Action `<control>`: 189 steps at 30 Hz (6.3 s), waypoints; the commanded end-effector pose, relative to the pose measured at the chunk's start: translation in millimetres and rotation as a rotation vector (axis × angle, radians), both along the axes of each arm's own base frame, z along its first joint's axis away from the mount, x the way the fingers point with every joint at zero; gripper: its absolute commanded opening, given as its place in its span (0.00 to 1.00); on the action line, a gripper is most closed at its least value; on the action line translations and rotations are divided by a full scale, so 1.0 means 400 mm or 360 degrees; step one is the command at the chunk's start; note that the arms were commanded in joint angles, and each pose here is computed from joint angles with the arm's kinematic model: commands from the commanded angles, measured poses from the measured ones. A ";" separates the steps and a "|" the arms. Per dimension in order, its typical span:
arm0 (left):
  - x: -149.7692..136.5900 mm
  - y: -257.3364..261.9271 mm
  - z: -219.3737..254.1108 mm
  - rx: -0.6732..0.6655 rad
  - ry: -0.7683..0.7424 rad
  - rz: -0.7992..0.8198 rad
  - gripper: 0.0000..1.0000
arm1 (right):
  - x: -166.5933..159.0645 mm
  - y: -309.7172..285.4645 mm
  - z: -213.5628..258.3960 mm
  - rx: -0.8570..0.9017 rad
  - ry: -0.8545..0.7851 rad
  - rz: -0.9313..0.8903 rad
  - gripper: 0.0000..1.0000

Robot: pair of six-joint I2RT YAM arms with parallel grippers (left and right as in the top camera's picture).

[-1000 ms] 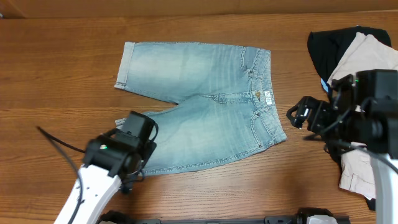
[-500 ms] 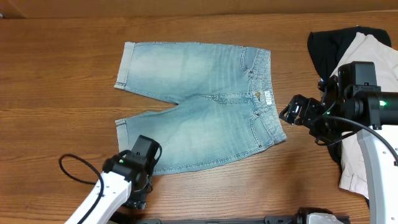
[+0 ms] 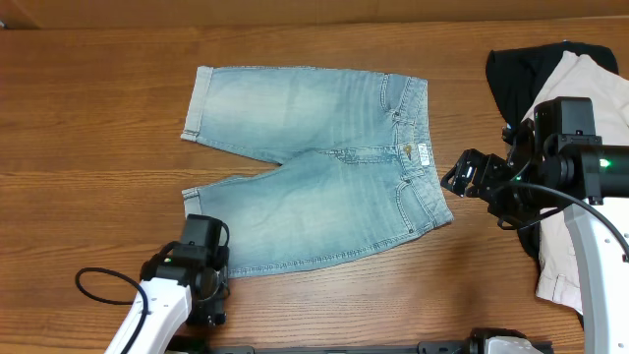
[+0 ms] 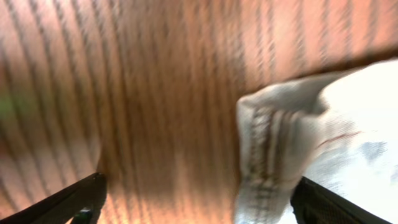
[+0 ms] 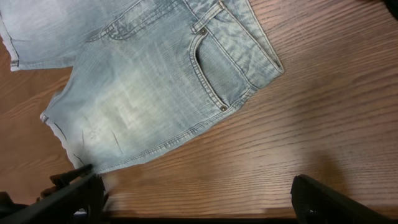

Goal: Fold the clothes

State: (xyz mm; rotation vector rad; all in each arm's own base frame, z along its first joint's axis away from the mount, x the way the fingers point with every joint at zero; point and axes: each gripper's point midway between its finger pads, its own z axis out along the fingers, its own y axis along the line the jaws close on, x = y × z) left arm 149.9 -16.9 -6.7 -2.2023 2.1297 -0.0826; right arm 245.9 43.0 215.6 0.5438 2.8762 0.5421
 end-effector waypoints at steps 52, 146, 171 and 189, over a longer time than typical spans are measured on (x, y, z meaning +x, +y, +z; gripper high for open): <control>0.145 0.036 0.084 0.0220 -0.0226 -0.0915 0.04 | 0.047 -0.070 -0.426 -0.0131 0.0008 -0.0502 0.72; 0.905 -0.194 0.283 0.0714 -0.0981 -0.1593 0.10 | 0.191 -0.164 -0.352 -0.0403 -0.0095 -0.0534 0.04; 0.796 -0.195 0.389 0.0870 -0.0806 -0.2186 1.00 | 0.282 -0.111 -0.055 -0.0385 -0.0477 -0.0130 1.00; 0.736 -0.367 0.243 0.0527 -0.0777 -0.2553 0.04 | 0.262 0.102 -0.377 -0.0268 -0.0148 0.0290 0.04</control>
